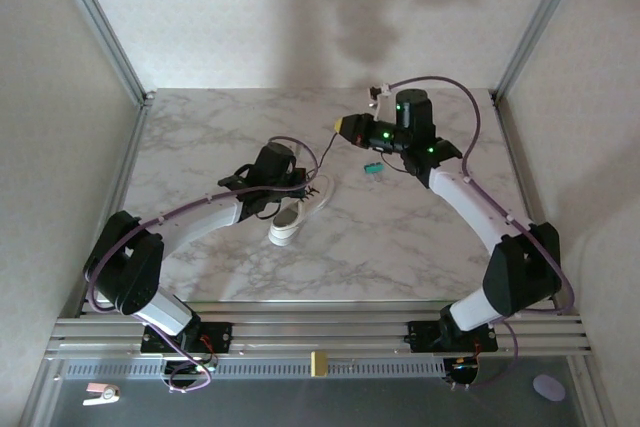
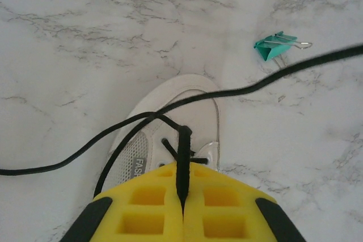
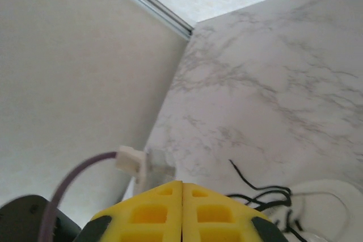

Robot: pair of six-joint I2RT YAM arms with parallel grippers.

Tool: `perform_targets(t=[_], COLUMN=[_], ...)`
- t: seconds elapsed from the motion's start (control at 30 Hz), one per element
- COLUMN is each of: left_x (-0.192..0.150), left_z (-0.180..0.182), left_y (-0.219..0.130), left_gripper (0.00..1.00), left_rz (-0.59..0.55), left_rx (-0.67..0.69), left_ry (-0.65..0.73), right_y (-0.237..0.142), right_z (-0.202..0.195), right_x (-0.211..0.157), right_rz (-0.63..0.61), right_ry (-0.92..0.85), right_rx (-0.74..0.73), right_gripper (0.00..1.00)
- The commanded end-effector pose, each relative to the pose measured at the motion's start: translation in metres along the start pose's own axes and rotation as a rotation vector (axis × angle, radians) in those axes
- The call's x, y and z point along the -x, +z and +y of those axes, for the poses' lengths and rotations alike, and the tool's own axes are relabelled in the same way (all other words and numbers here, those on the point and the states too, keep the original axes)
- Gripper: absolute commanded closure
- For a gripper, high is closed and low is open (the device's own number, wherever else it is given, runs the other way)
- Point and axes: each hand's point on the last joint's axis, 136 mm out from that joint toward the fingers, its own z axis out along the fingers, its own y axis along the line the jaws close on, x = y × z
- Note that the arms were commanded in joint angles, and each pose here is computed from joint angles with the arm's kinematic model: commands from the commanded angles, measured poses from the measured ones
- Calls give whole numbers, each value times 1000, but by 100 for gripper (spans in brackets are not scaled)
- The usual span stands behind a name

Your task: Tie the shoes

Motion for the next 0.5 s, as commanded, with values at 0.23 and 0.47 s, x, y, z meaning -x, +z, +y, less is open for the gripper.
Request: perform_targets(t=[0.23,0.47], left_x=[10,-5], left_z=[5,18], left_y=[-7,-9], left_gripper=[100,100], left_rz=[-40,-25], left_rx=[-33,-5], left_ry=[-99,-145], right_y=[-41,-51], right_z=[1,-4], right_x=[-21,-27], right_rz=[-51,-58], right_ry=[-87,-97], right_rx=[-67,-109], right_gripper=[100,100])
